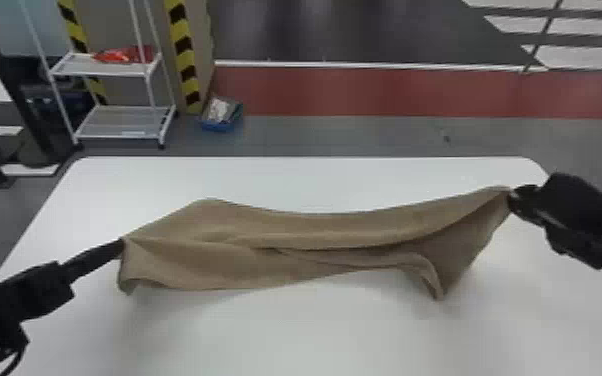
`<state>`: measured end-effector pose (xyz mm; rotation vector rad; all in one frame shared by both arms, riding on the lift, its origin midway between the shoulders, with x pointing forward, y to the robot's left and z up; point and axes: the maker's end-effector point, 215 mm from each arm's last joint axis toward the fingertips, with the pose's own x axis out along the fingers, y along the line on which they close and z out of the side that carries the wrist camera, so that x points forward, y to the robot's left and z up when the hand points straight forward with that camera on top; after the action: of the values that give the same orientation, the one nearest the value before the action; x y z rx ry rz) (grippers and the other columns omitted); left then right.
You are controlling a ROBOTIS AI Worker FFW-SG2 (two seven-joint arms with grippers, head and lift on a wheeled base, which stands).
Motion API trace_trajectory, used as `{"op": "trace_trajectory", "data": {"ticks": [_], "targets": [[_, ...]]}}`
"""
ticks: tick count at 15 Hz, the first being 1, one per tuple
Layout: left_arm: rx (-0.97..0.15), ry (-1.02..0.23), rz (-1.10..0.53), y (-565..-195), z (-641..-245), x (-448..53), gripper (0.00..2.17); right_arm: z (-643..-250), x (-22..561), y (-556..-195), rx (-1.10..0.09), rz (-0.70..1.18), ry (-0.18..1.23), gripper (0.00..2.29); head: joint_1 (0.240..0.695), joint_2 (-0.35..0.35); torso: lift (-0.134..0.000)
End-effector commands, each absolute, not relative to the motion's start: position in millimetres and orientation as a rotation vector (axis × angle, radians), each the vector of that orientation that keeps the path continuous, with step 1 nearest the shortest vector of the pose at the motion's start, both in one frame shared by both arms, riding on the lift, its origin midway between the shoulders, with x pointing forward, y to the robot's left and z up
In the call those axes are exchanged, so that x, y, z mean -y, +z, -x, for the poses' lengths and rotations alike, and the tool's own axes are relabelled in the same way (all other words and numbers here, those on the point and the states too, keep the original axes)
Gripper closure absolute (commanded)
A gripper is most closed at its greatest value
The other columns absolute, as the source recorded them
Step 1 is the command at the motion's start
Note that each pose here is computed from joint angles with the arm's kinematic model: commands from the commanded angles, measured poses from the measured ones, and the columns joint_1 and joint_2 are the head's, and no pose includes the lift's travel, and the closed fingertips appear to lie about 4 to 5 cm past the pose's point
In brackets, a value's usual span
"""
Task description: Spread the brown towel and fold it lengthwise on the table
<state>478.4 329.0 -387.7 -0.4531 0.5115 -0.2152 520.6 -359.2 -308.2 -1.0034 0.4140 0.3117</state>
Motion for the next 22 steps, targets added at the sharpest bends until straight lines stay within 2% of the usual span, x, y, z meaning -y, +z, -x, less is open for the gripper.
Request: {"op": "trace_trajectory", "data": {"ticks": [1,4,9,11,16,19,22], "targets": [[-0.512,-0.215,0.462,-389,-484,-327,2.14,-500,342,-330,-0.384,1.115,0.426,1.48,0.695,-0.037,-0.124],[-0.522,-0.195,0.452,-392,-488,-339,2.14,-494,380,-329,-0.432,1.167,0.372,1.48,0.695,-0.02,-0.124],[-0.495,-0.143,0.471,-386,-485,-373,2.14,-507,416,-295,-0.417,1.03,0.263,1.48,0.695,-0.053,-0.124],[-0.501,-0.153,0.483,-391,-480,-374,2.14,-528,418,-306,-0.452,0.975,0.254,1.48,0.695,-0.052,-0.124],[-0.552,-0.19,0.479,-412,-477,-348,2.15,-589,381,-345,-0.511,0.959,0.316,1.47,0.695,-0.038,-0.124],[-0.572,-0.214,0.467,-417,-479,-330,2.15,-631,368,-335,-0.505,0.931,0.317,1.47,0.695,-0.036,-0.124],[-0.579,-0.209,0.449,-420,-479,-330,2.15,-668,381,-316,-0.501,0.925,0.268,1.47,0.695,-0.037,-0.124]]}}
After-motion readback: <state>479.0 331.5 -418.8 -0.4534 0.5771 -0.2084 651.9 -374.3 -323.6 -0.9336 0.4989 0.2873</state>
